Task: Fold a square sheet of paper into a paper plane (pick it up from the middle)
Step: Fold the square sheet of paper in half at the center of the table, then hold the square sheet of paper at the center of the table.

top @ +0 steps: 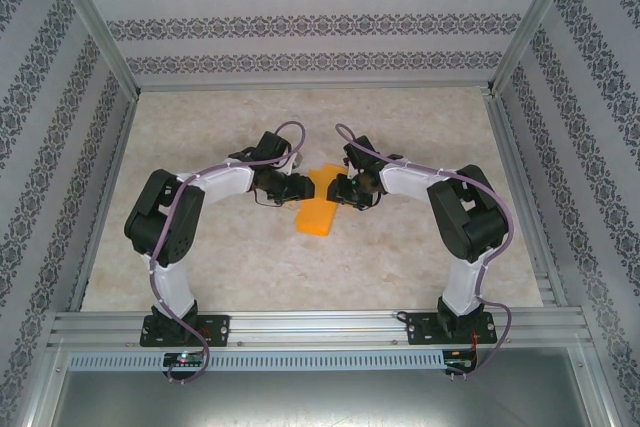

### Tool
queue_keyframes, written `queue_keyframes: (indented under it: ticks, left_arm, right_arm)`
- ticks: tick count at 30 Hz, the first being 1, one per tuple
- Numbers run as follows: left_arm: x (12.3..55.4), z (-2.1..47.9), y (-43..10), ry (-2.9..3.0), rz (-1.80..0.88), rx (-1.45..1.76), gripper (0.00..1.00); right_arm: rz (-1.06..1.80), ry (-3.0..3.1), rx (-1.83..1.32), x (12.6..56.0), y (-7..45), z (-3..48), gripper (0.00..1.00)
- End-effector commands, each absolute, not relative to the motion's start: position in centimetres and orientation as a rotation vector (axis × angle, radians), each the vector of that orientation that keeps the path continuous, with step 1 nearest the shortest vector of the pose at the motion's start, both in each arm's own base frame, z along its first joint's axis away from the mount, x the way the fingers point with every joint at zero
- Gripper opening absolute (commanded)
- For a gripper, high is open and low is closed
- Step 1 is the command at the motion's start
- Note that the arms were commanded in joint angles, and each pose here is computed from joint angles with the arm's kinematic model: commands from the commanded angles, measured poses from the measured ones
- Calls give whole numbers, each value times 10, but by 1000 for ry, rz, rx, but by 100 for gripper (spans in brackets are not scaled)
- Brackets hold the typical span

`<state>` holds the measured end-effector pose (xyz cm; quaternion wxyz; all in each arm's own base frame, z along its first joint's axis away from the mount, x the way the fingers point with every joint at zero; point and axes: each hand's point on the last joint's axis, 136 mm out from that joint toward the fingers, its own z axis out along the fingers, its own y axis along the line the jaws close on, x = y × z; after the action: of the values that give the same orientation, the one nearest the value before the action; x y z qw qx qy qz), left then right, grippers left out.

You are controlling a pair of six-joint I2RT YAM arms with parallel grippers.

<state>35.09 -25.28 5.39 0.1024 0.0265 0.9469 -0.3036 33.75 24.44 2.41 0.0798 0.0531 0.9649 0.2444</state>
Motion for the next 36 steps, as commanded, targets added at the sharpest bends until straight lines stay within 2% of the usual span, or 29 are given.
queue_keyframes:
  ticks: [1,14,36]
  left_arm:
    - [347,71,-251,2777,-845,136,52]
    - [343,85,-224,2758,-714,81,53]
    - [338,81,-221,2770,-748,62,54]
  right_arm:
    - [692,2887,98,339,243,25,42]
    - [592,2924,-84,331,252,23,43]
    - [539,2936,10,336,251,15,45]
